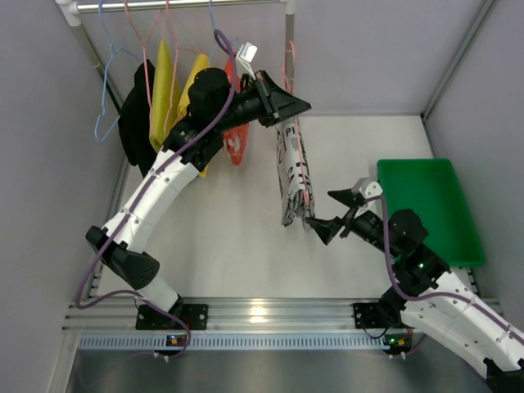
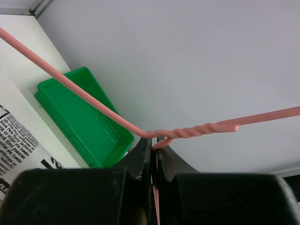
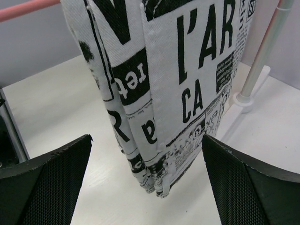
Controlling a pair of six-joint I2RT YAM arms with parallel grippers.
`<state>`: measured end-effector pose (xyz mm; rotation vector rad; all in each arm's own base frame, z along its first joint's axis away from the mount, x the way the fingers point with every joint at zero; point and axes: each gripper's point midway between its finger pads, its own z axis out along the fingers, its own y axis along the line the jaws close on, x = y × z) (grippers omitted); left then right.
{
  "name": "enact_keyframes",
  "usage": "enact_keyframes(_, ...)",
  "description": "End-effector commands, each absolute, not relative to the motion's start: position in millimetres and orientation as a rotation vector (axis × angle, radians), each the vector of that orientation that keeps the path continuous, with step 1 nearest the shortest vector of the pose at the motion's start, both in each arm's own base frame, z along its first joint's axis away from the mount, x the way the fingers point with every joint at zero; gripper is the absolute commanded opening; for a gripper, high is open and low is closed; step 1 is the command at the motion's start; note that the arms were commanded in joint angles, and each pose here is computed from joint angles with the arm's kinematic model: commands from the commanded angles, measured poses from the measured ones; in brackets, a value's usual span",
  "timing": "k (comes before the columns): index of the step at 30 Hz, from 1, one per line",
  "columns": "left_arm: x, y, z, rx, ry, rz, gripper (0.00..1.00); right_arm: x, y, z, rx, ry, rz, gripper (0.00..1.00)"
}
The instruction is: Remove the trousers from the hanger
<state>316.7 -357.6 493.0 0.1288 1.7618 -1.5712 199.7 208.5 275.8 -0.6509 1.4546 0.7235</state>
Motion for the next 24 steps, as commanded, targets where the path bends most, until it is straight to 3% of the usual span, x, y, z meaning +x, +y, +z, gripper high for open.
enact_keyframes(1, 302, -347, 564, 0.179, 1.507, -1.642, 0.0, 206, 215, 307, -0.624, 1.327, 0.696, 1.0)
enact_keyframes(8, 302, -348, 564, 0.176, 1.51, -1.654, 0.0, 229, 213, 309, -0.584, 1.33, 0.55, 0.96)
enact_keyframes(24, 302, -349, 562, 0.182, 1.513, -1.653, 0.0, 220, 239, 300, -0.622, 1.359, 0.669, 0.97)
